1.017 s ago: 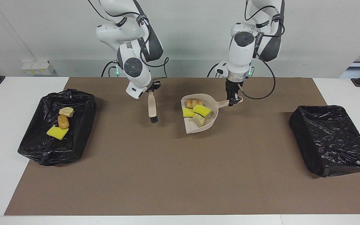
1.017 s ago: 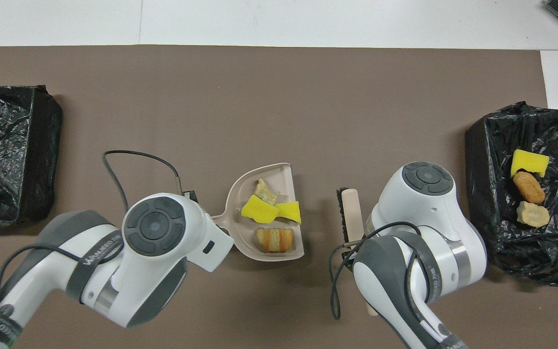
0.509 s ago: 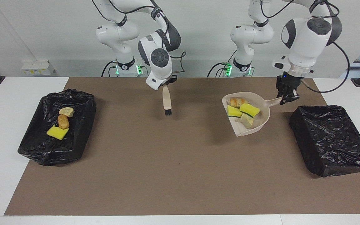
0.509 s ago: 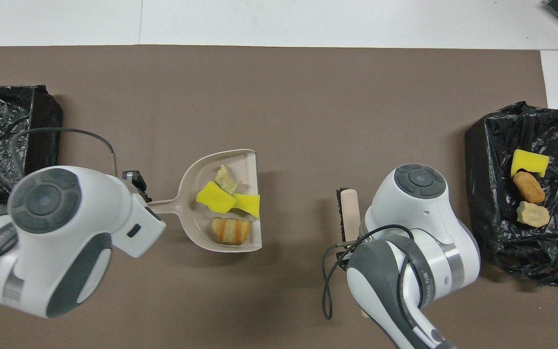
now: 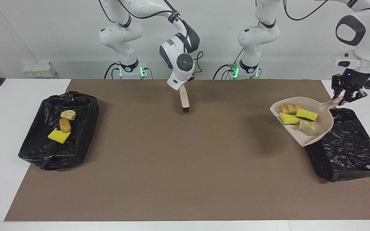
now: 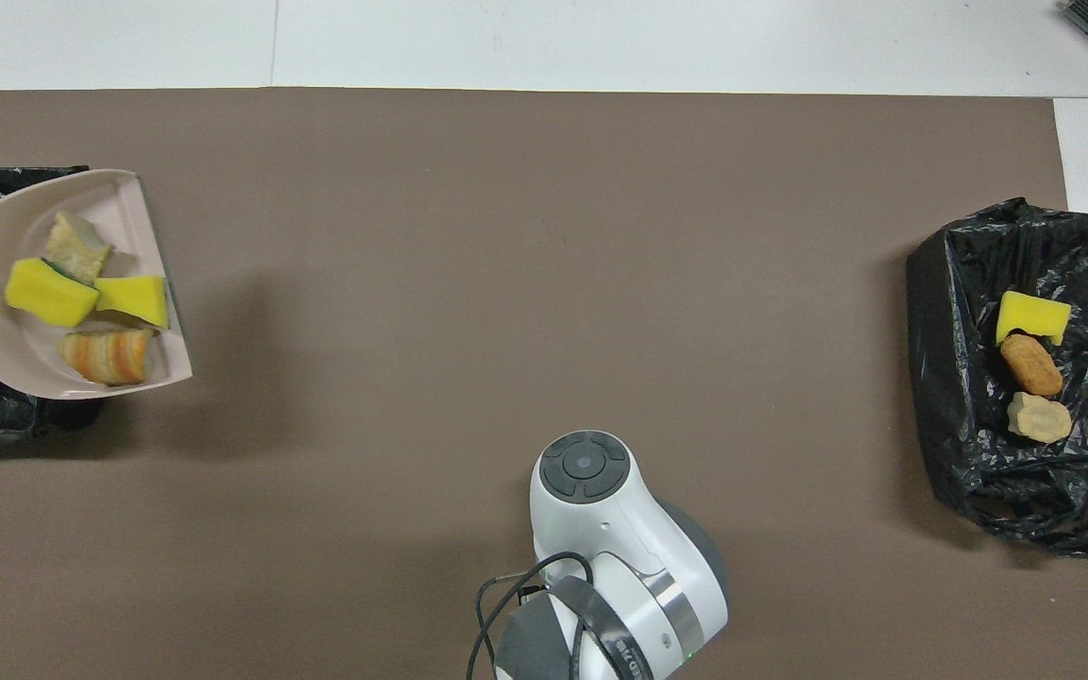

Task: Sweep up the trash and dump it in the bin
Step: 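Lift the dustpan with the left gripper and carry it over the nearer bin, then tilt the dustpan with the left gripper while the right gripper lowers the brush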

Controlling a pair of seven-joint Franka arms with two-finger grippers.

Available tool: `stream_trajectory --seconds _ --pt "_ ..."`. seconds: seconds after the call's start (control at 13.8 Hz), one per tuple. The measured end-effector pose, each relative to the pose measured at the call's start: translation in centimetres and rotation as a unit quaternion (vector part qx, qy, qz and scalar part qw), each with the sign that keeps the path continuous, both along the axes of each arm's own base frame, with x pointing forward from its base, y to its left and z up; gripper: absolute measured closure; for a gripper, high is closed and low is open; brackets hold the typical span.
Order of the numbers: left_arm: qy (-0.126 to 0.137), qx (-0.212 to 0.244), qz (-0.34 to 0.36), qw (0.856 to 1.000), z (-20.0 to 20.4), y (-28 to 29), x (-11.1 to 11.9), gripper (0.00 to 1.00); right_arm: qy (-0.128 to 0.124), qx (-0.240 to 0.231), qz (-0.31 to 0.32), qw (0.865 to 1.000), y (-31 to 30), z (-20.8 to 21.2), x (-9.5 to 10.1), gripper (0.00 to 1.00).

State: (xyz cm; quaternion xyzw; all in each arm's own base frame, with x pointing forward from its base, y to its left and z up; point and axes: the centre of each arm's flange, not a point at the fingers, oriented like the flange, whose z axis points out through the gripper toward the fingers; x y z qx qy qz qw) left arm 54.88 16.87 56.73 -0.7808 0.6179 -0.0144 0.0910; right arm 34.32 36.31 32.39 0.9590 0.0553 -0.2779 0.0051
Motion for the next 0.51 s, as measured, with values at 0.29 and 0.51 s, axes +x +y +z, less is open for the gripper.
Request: stream_trajectory --seconds 0.29,0.51 --pt "-0.003 0.075 -0.021 0.997 1.8 7.0 3.0 0.68 0.004 -0.002 -0.001 1.000 0.6 -1.2 -0.6 0.66" --pt "0.000 0.130 -0.028 0.991 1.4 9.2 5.0 0.68 0.021 -0.009 0.000 1.000 0.2 -0.2 -0.1 0.35"
